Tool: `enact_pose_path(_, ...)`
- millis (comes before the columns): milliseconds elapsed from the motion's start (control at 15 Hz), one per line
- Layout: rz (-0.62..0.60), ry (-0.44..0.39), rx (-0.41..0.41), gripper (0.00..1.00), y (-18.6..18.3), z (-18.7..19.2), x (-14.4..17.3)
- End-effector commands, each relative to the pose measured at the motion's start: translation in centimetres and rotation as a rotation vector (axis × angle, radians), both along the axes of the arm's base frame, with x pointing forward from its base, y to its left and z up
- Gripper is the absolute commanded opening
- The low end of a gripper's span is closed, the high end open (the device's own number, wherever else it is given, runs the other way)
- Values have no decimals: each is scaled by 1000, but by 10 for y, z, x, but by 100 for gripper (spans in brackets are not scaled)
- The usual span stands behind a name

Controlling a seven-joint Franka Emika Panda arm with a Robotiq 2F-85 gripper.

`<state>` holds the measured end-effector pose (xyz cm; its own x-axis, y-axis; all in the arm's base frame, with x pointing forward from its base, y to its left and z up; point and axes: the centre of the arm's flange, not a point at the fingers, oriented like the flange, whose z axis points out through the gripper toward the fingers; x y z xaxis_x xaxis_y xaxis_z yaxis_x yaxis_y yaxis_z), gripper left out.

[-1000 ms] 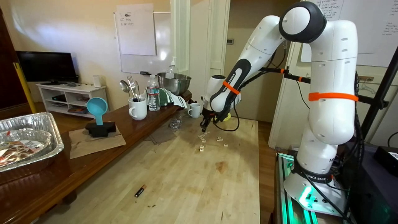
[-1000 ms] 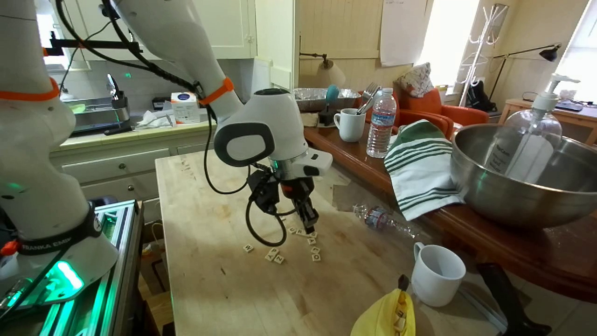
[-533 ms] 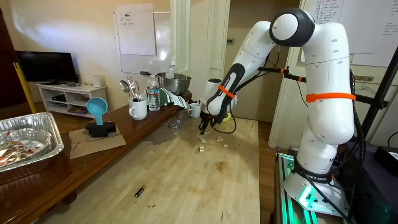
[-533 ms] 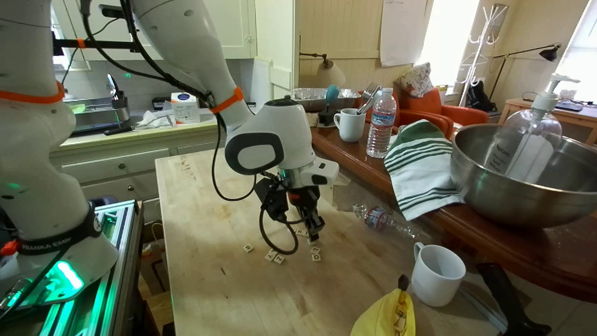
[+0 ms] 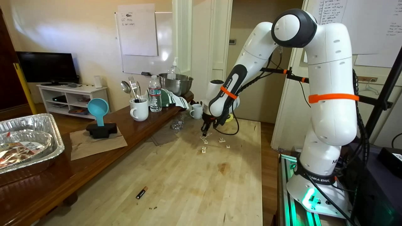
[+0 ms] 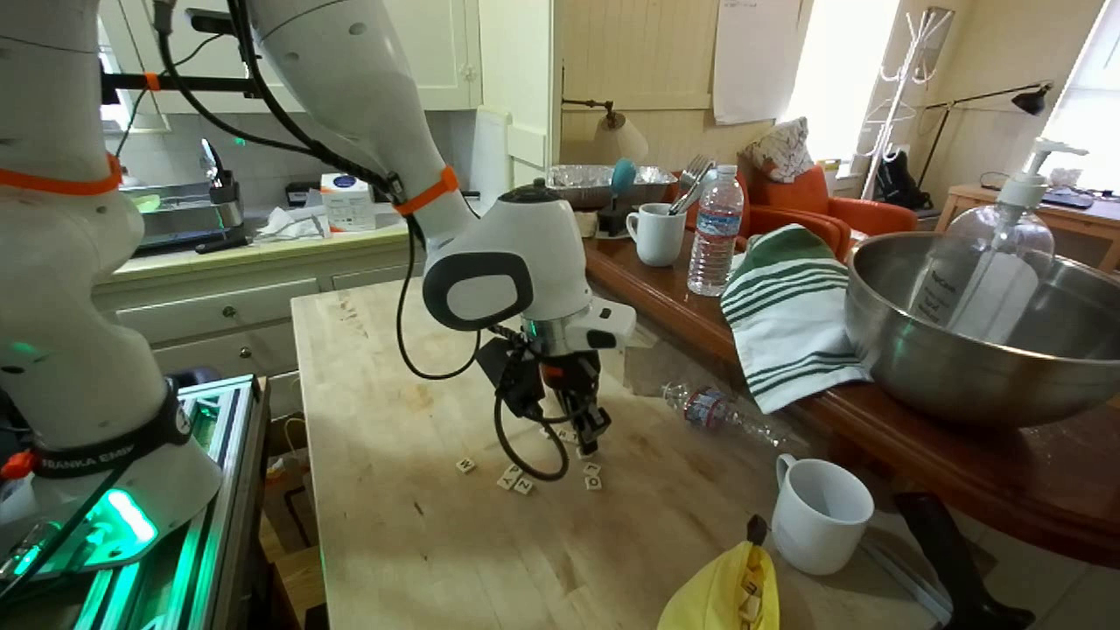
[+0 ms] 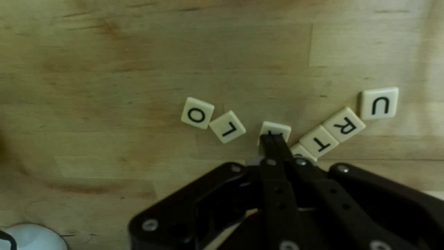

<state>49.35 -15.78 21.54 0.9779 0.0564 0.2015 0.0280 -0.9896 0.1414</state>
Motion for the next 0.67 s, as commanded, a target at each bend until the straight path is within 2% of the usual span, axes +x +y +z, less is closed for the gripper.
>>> enact_pose_path(0,51,46,14,0,2,-15,-33)
enact_pose_path(400,130,76,37,0,17,-17,-68)
enact_pose_path(600,177,86,38,0,28,-18,-76)
